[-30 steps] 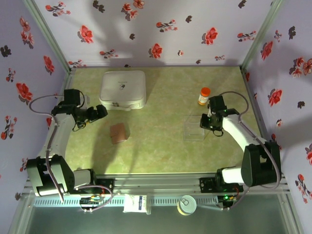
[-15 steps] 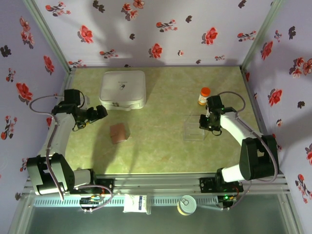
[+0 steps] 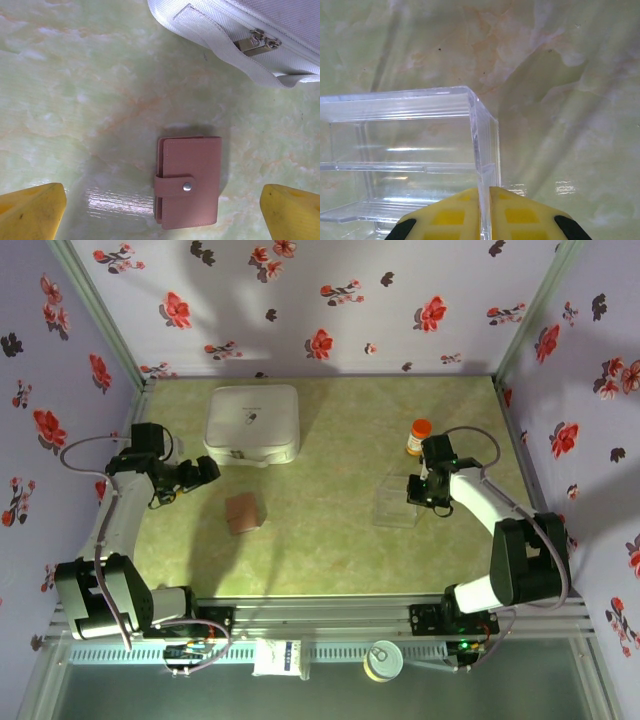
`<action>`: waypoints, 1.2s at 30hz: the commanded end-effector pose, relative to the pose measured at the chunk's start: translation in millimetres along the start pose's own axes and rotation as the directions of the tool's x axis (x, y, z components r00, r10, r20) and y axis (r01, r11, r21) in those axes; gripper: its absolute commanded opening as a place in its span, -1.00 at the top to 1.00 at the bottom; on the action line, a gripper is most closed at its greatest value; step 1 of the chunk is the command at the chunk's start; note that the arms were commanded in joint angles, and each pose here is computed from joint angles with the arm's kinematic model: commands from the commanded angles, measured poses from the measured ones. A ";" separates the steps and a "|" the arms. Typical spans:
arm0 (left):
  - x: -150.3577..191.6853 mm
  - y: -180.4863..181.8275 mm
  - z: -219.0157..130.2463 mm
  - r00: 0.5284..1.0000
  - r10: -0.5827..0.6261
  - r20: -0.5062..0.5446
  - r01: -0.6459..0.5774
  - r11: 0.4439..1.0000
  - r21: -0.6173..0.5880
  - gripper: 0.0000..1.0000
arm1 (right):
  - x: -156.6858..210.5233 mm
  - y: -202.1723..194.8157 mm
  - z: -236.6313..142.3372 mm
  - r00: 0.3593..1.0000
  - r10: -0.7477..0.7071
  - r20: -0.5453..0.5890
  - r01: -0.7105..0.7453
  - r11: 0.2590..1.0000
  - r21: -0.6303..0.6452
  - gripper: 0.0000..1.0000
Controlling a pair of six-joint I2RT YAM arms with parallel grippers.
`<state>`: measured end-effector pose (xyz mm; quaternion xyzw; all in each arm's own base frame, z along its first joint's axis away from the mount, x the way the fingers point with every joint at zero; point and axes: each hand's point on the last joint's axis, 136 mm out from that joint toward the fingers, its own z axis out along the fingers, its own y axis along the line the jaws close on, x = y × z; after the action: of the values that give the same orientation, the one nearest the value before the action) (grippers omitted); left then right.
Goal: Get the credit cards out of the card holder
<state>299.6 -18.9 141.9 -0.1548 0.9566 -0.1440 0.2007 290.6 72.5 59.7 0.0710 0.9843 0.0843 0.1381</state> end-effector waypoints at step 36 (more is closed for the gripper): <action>4.3 -1.5 3.7 0.999 -0.008 -0.044 0.010 0.999 0.043 -0.99 | -122.9 122.3 33.6 0.987 -0.159 -0.024 0.160 0.986 0.053 0.84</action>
<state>298.7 -22.0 140.3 -0.1578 0.9550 -0.1630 0.1912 427.4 171.2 78.0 -0.0106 0.9875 0.0630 0.1442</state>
